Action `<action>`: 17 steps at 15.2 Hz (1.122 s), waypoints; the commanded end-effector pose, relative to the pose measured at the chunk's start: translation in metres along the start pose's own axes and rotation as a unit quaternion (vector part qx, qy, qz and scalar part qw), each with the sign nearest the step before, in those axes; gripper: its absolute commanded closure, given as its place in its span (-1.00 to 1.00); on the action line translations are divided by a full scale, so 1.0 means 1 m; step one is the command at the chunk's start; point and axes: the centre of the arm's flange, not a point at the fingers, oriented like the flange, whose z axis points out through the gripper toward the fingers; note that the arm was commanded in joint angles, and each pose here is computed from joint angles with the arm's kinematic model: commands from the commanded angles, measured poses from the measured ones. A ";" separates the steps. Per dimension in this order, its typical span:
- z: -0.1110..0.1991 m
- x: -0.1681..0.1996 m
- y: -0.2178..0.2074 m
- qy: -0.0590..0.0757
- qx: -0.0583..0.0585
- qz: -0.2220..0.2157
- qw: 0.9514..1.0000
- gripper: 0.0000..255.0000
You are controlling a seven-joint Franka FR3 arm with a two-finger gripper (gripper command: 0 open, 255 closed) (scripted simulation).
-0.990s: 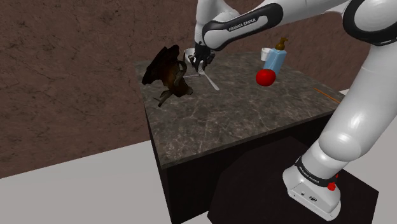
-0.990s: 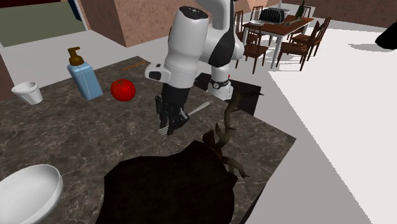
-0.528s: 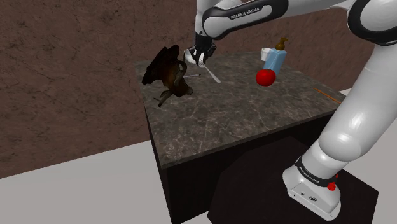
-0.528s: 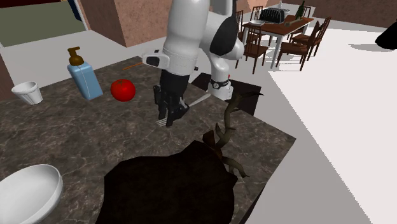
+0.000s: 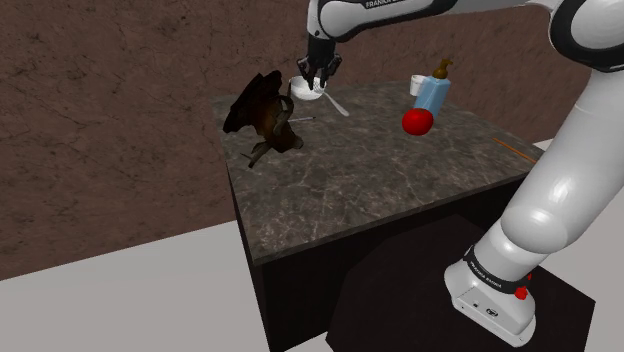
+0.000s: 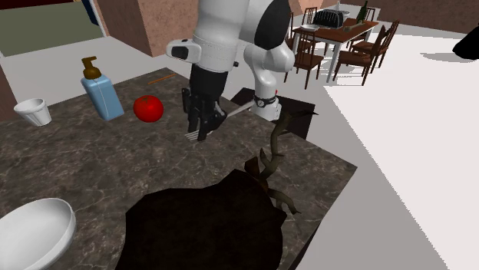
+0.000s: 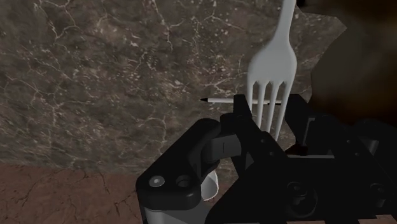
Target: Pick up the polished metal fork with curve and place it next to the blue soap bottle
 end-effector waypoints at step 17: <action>-0.091 0.027 0.009 0.000 0.000 0.000 1.000 1.00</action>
